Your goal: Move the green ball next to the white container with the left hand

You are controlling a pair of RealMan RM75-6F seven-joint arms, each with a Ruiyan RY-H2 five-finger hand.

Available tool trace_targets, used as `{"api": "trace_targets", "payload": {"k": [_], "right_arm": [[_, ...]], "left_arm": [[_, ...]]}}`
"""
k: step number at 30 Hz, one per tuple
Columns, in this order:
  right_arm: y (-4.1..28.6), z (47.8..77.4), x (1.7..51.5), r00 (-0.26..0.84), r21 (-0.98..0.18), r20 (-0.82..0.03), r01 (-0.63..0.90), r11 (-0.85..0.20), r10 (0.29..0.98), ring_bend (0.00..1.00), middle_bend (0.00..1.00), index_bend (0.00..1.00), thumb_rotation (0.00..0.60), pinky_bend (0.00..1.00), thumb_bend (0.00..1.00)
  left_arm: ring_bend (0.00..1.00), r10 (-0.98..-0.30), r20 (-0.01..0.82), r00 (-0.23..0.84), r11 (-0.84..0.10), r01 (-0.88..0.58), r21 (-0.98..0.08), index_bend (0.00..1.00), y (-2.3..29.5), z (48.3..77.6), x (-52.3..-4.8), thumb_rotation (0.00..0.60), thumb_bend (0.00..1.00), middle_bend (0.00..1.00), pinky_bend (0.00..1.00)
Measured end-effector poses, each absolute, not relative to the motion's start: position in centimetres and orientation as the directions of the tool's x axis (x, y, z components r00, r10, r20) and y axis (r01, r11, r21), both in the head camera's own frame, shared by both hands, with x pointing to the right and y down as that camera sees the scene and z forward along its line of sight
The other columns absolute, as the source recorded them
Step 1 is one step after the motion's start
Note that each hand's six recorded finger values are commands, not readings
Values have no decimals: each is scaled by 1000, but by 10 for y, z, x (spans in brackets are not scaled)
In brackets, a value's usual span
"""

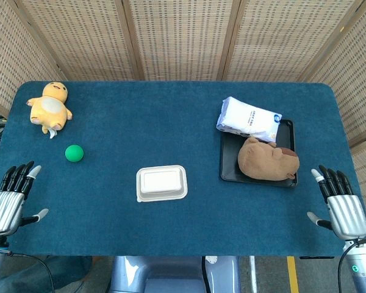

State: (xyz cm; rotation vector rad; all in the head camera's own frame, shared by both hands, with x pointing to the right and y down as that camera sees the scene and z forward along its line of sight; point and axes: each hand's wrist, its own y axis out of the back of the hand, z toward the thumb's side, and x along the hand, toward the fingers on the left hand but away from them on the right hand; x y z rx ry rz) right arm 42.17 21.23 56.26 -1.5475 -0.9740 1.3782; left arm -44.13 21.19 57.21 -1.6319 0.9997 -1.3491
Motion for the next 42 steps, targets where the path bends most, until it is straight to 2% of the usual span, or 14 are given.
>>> {"api": "trace_targets", "payload": {"k": [10,20,26,31,36,42], "right_arm": [[213,563,420,104,-933,-355,33,-360,929,0,0,0,600,0,0],[209,564,422,89,-934,-351,34,-355,932,0,0,0,600,0,0],[209,568,424,75,-932,-359,22,-361,930,0,0,0,600,0,0],[209,573,426,62,-929,-370,12,-371,927,0,0,0,600,0,0],[209,576,427,56,-927,-375,9,-376,926,0,0,0,600,0,0],[210,581,425,59,-923,-385,0,-385,921,0,0,0,600,0,0]], "left_arm": [[0,-905,402,137,-415,-89,-905,0,207,579,-441,600,0,0,0],[0,-869,472,148,-478,-4,-878,0,148,613,-446,600,2,0,0],[0,-855,501,135,-499,47,-865,0,118,640,-455,600,13,0,53],[16,-827,553,105,-548,72,-833,12,98,681,-468,600,38,0,84],[55,-813,577,82,-575,42,-817,110,80,716,-469,600,76,33,119],[76,-790,606,92,-608,11,-794,148,67,744,-448,600,94,57,153]]}}
